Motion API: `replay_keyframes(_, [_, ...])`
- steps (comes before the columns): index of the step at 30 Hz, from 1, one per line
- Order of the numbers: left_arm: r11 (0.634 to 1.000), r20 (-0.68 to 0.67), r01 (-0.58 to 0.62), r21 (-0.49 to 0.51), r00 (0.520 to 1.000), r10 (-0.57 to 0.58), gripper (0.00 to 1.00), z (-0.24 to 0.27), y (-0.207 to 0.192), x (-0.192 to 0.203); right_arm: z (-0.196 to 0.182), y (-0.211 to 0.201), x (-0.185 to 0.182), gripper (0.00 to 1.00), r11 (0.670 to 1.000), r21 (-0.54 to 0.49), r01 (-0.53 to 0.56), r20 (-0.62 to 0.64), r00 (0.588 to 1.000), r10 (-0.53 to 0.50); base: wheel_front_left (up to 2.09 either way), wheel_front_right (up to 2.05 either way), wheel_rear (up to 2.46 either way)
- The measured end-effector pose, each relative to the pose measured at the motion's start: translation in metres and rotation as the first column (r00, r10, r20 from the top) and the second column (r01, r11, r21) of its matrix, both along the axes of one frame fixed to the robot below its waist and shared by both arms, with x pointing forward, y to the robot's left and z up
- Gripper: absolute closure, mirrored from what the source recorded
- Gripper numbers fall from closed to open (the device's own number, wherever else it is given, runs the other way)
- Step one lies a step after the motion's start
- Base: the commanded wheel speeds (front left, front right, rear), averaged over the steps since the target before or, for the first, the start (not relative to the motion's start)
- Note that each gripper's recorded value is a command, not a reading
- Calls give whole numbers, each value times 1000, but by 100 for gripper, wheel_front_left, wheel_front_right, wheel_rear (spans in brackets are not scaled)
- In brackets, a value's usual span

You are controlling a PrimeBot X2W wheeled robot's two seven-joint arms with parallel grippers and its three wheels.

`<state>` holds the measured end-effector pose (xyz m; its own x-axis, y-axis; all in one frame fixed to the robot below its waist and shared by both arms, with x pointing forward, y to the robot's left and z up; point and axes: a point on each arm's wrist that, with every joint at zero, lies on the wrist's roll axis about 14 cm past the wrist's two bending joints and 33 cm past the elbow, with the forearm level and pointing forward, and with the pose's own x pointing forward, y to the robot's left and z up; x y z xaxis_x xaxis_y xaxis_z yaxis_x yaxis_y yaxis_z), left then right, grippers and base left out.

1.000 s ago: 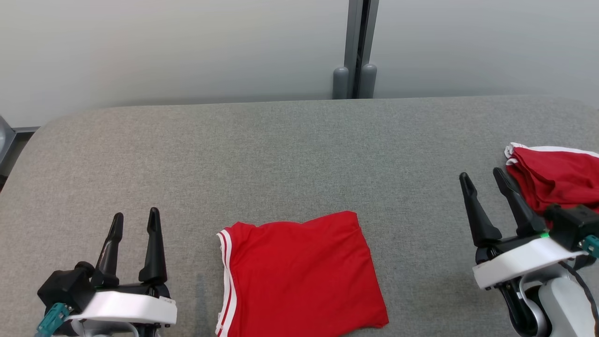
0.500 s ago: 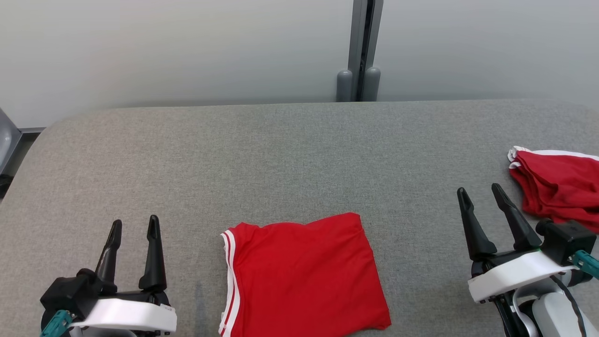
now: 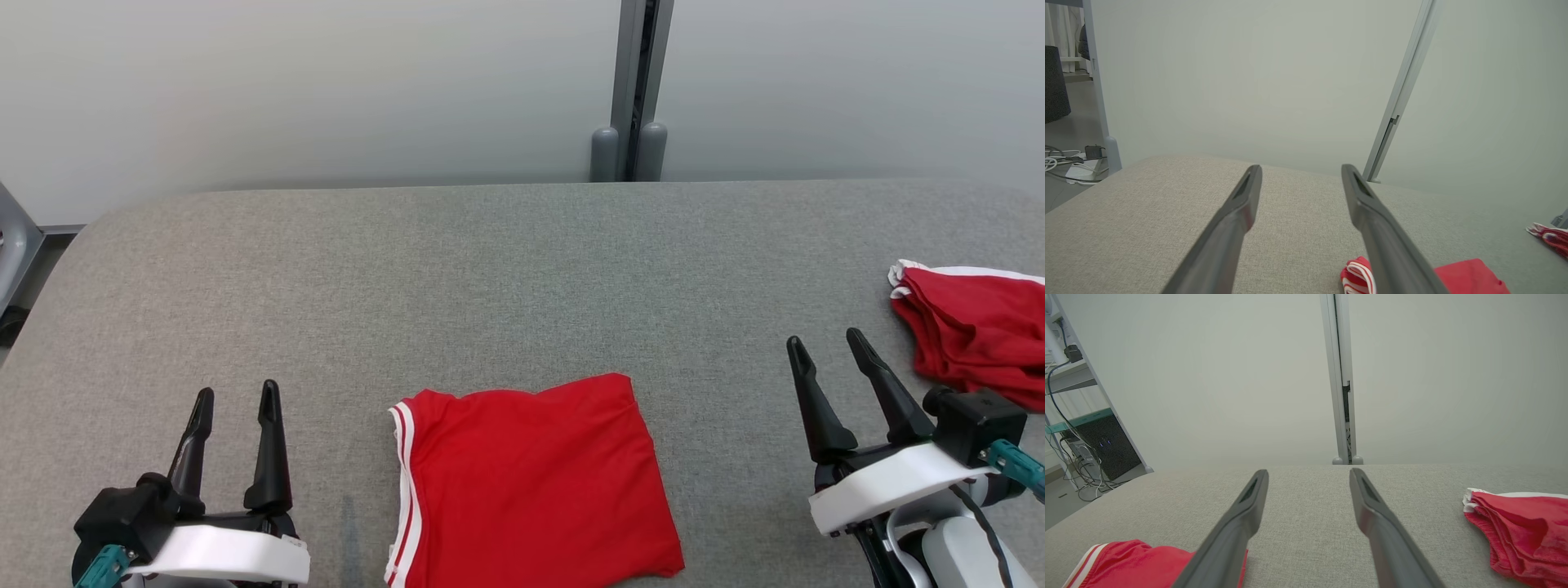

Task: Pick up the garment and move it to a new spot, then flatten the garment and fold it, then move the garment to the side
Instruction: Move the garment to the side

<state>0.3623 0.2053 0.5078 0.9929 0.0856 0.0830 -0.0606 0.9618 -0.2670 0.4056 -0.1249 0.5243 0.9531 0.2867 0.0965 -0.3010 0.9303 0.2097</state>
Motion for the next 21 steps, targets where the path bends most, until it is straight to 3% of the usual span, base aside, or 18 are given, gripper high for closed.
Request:
replay_keyframes(9, [1000, -4, -2, 2, 1000, 2, 0, -1, 1, -1, -4, 7, -1, 0, 1000, -4, -19, -17, 1000, 19, 0, 0, 0])
replay_keyframes(14, [1000, -7, -9, 4, 1000, 9, 0, -2, 3, -3, -19, 29, -6, 0, 996, -9, -92, -90, 992, 91, 0, 0, 0])
replay_keyframes(18, [1000, -16, -13, 2, 1000, 13, 0, -4, 4, -6, -33, 57, -5, 0, 984, -2, -179, -173, 969, 176, 0, 0, 0])
replay_keyframes(21, [1000, -17, -27, 0, 999, 27, 0, -4, 8, -10, -65, 75, -10, 0, 970, -13, -243, -330, 917, 225, 0, 0, 0])
